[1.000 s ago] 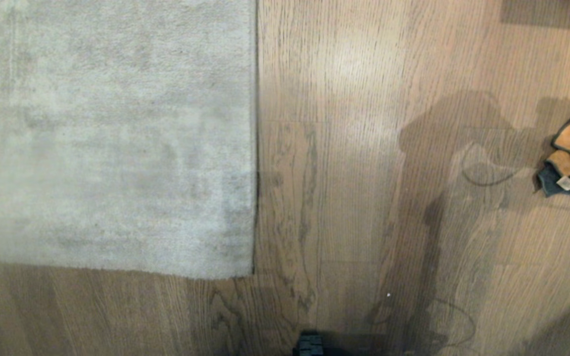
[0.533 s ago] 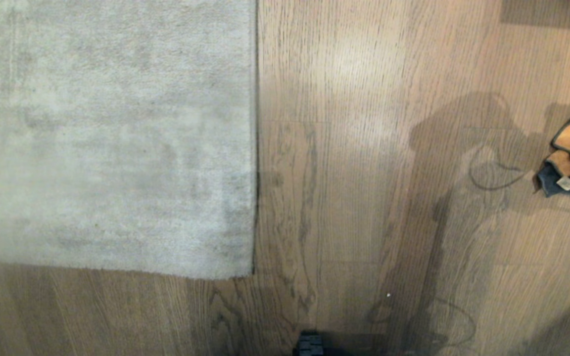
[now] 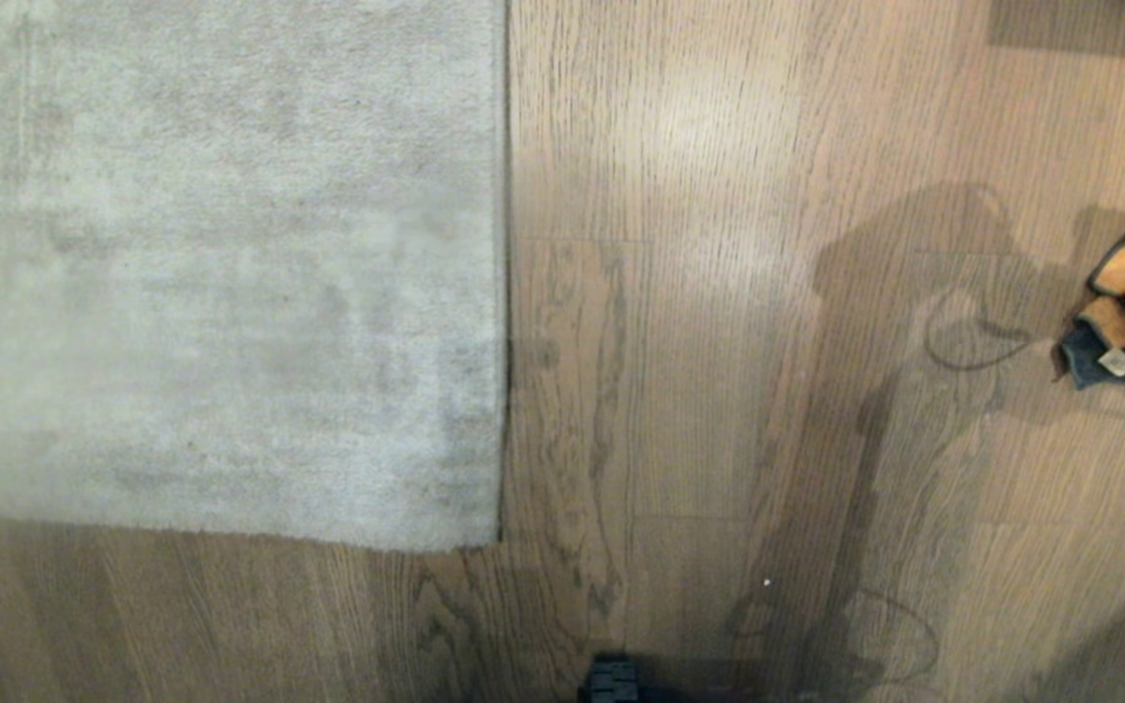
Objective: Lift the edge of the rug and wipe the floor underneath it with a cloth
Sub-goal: Pick up the rag
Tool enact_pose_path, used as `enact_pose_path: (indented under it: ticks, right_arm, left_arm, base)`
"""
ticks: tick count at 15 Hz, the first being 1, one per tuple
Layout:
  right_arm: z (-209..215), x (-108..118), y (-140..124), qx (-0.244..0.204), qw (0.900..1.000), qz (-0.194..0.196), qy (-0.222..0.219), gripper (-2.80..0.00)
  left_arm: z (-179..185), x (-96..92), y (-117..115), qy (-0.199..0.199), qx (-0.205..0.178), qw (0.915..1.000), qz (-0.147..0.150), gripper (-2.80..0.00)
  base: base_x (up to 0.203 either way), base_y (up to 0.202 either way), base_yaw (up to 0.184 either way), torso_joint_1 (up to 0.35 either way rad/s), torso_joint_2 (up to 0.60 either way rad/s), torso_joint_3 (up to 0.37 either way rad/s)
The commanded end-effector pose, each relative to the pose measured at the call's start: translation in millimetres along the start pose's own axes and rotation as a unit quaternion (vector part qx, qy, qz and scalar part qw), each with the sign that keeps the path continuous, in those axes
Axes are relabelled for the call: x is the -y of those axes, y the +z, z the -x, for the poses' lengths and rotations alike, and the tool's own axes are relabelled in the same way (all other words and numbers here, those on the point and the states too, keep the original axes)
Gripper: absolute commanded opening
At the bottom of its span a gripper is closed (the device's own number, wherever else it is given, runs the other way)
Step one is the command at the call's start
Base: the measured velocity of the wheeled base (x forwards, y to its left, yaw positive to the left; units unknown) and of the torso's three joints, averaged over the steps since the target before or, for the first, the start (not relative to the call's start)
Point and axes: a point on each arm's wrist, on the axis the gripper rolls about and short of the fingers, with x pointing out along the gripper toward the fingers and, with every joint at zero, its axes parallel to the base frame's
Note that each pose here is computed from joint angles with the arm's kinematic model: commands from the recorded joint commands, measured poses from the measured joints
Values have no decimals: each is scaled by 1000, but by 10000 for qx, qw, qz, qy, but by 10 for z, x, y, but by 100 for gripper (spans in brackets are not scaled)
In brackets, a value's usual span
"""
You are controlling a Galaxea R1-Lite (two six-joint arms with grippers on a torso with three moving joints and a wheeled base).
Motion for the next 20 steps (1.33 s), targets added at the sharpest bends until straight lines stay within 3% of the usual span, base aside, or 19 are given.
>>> enact_pose_path:
  ticks: [1, 2, 3, 20]
  right_arm:
    - [-64, -20, -30, 1, 10000, -10, 99, 0]
    - [-75, -29, -27, 30, 9999, 11, 125, 0]
    - [-84, -33, -25, 60, 9999, 23, 147, -280]
    - [261, -242, 96, 432, 9982, 340, 259, -280]
  left_arm:
    - [0, 0, 0, 2, 0, 10000, 0, -280]
    - [0, 0, 0, 2, 0, 10000, 0, -280]
    - [0, 0, 0, 2, 0, 10000, 0, -280]
    - [0, 0, 0, 2, 0, 10000, 0, -280]
  base:
    - [0, 0, 0, 0, 0, 0]
    - [0, 0, 0, 0, 0, 0]
    - [0, 0, 0, 0, 0, 0]
    - [0, 0, 0, 0, 0, 0]
